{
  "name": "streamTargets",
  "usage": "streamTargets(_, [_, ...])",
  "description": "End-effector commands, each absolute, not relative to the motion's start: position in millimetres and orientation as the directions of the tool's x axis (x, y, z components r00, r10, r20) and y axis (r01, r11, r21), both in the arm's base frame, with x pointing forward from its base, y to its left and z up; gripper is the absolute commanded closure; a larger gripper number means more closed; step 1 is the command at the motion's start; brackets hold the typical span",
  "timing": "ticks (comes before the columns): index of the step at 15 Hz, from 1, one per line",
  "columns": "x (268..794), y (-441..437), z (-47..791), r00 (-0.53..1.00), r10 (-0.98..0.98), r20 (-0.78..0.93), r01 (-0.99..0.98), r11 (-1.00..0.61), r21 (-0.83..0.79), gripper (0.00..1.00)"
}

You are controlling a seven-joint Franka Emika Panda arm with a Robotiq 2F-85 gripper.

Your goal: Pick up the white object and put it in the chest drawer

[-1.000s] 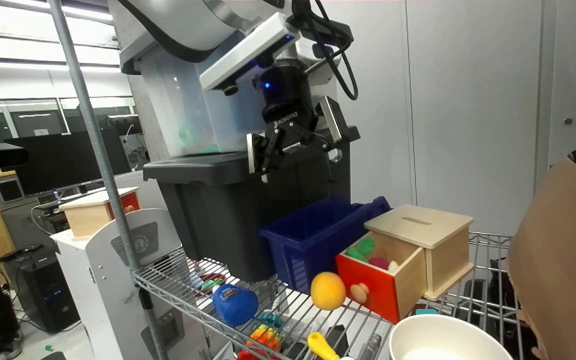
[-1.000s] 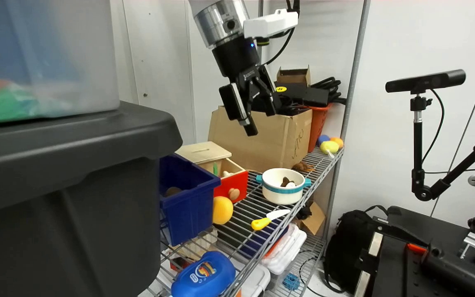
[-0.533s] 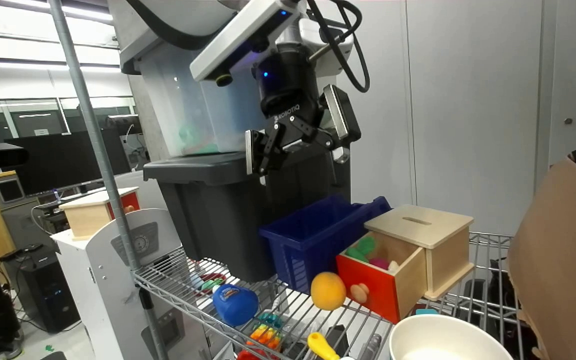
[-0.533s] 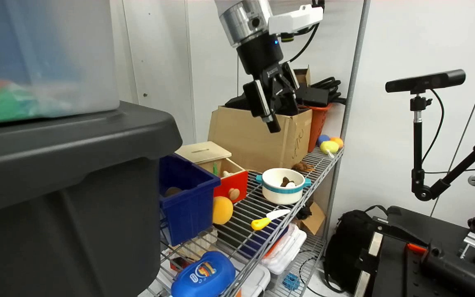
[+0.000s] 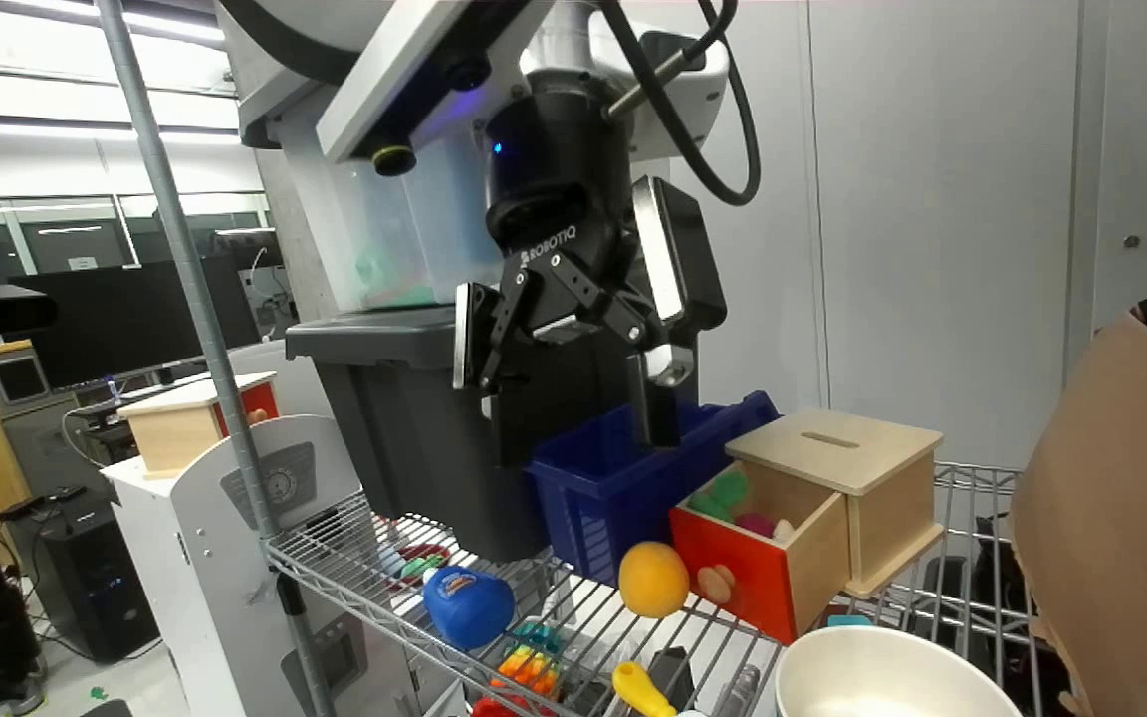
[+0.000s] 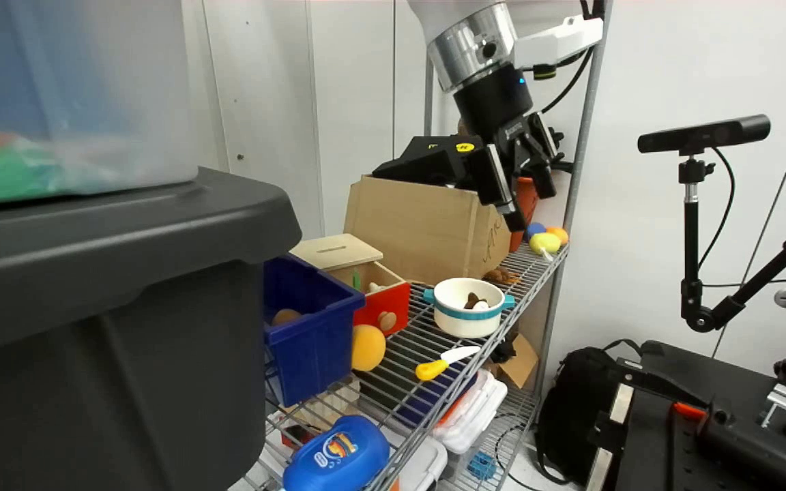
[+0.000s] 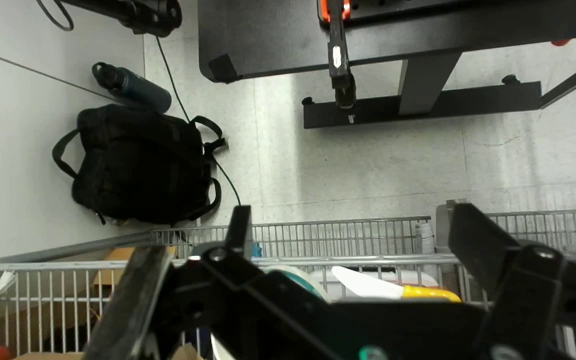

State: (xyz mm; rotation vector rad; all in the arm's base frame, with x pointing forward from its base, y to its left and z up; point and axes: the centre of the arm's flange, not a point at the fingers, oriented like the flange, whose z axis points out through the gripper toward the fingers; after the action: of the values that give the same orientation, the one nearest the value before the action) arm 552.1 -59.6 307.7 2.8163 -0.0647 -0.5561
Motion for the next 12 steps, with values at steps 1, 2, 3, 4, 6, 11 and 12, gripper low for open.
streamTargets(1, [509,-72,309,0.932,-0.135,-0.335,-0.051,-0.967,0.248,0.00])
streamTargets(2, [502,-74,308,0.932,-0.141,-0.334,-0.059,-0.968,0.243,0.00])
streamTargets(3, [496,-75,308,0.933,-0.144,-0.331,-0.065,-0.969,0.238,0.00])
streamTargets(4, [491,-76,308,0.933,-0.145,-0.328,-0.069,-0.970,0.235,0.00])
streamTargets(6, [486,-71,313,0.943,-0.124,-0.309,-0.057,-0.974,0.218,0.00])
streamTargets(11, [493,-51,332,0.973,-0.055,-0.226,-0.006,-0.977,0.212,0.00])
streamTargets(12, [497,-45,334,0.981,-0.022,-0.193,0.017,-0.980,0.197,0.00])
